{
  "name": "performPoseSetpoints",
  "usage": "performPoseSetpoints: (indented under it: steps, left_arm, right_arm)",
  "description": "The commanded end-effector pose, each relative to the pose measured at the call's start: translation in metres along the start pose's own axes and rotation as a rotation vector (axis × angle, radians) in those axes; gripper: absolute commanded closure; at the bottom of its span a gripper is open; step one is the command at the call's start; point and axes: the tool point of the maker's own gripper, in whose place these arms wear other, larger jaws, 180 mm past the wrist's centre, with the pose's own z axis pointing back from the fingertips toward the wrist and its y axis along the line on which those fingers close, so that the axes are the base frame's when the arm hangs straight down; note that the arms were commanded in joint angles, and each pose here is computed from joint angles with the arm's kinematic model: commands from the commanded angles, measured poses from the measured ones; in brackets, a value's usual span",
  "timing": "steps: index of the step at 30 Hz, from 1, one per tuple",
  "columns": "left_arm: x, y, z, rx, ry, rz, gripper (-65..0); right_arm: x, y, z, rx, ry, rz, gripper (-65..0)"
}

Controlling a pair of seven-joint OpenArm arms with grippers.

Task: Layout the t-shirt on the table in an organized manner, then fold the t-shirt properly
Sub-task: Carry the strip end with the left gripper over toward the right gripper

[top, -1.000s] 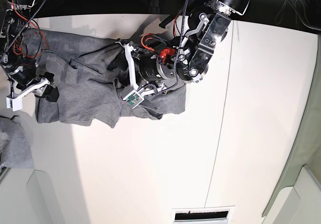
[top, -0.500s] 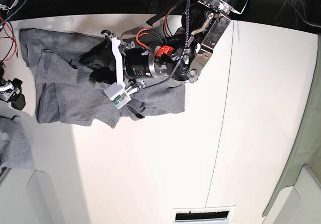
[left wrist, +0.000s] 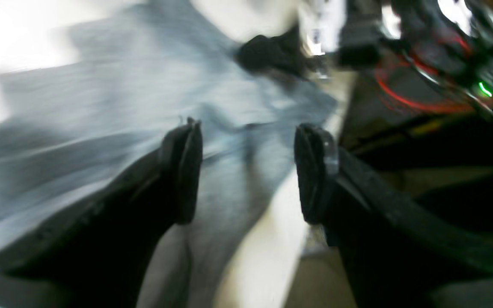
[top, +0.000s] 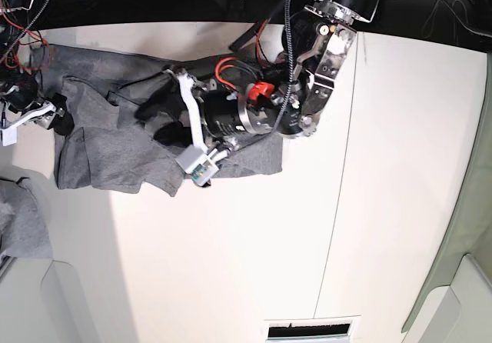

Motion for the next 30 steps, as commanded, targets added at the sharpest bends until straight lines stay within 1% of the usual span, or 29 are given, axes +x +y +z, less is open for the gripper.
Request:
performPoseSetpoints:
  steps: [1, 4, 6, 9, 10, 11, 13, 14, 15, 19, 20, 21, 22, 23, 26, 27, 29, 30]
  left_arm:
    - [0.022, 0.004, 0.006, 0.004, -0.065, -0.006, -36.5]
    - [0.024, 0.033, 0.024, 0.078, -0.087, 0.040, -36.5]
    - [0.023, 0.050, 0.037, 0.119, -0.098, 0.074, -36.5]
    - [0.014, 0.079, 0.062, 0.201, -0.098, 0.098, -36.5]
    - [0.009, 0.088, 0.072, 0.231, -0.092, 0.103, -36.5]
    - [0.004, 0.098, 0.082, 0.260, -0.086, 0.107, -36.5]
    - [-0.006, 0.108, 0.098, 0.293, -0.082, 0.118, -36.5]
    - [-0.009, 0.110, 0.103, 0.299, -0.088, 0.121, -36.5]
    - [-0.011, 0.111, 0.106, 0.300, -0.096, 0.122, -36.5]
    - [0.000, 0.108, 0.100, 0.299, -0.162, 0.103, -36.3]
    - [0.003, 0.109, 0.096, 0.312, -0.170, 0.095, -36.0]
    - [0.006, 0.111, 0.090, 0.333, -0.169, 0.096, -35.0]
    - [0.008, 0.114, 0.085, 0.353, -0.165, 0.099, -32.6]
    - [0.010, 0.116, 0.079, 0.369, -0.156, 0.100, -28.4]
    - [0.017, 0.119, 0.059, 0.378, -0.121, 0.068, -11.0]
    - [0.016, 0.121, 0.053, 0.382, -0.100, 0.052, -6.4]
    - [0.010, 0.130, 0.042, 0.412, -0.053, 0.044, -1.6]
    - [0.005, 0.139, 0.040, 0.445, -0.036, 0.062, -1.2]
  right_arm:
    - [0.012, 0.002, 0.000, 0.004, -0.012, 0.028, -42.2]
    - [0.002, 0.016, -0.008, 0.037, 0.014, 0.038, -42.2]
    - [0.002, 0.021, -0.010, 0.055, 0.009, 0.026, -42.2]
    - [0.006, 0.024, -0.009, 0.071, -0.007, 0.007, -41.9]
    - [0.006, 0.024, -0.009, 0.073, -0.008, 0.006, -39.6]
    - [0.005, 0.024, -0.009, 0.072, -0.005, 0.007, -34.9]
    - [0.003, 0.024, -0.009, 0.072, 0.007, 0.007, -21.6]
    - [0.002, 0.024, -0.009, 0.073, 0.010, 0.007, -16.4]
    - [0.002, 0.024, -0.009, 0.073, 0.009, 0.007, -13.5]
    - [0.004, 0.026, -0.009, 0.083, 0.001, -0.005, -11.7]
    - [0.004, 0.026, -0.009, 0.082, 0.002, -0.004, -8.9]
    - [0.003, 0.026, -0.009, 0.081, 0.003, -0.004, -4.4]
    - [0.002, 0.026, -0.009, 0.081, 0.004, -0.005, 0.0]
    - [0.002, 0.026, -0.009, 0.081, 0.004, -0.005, 0.0]
    - [0.003, 0.026, -0.009, 0.082, 0.003, -0.006, 0.0]
    - [0.003, 0.026, -0.009, 0.082, 0.003, -0.006, 0.0]
    - [0.002, 0.025, -0.009, 0.081, 0.004, -0.005, 0.0]
    - [0.002, 0.025, -0.009, 0.080, 0.007, -0.003, 0.0]
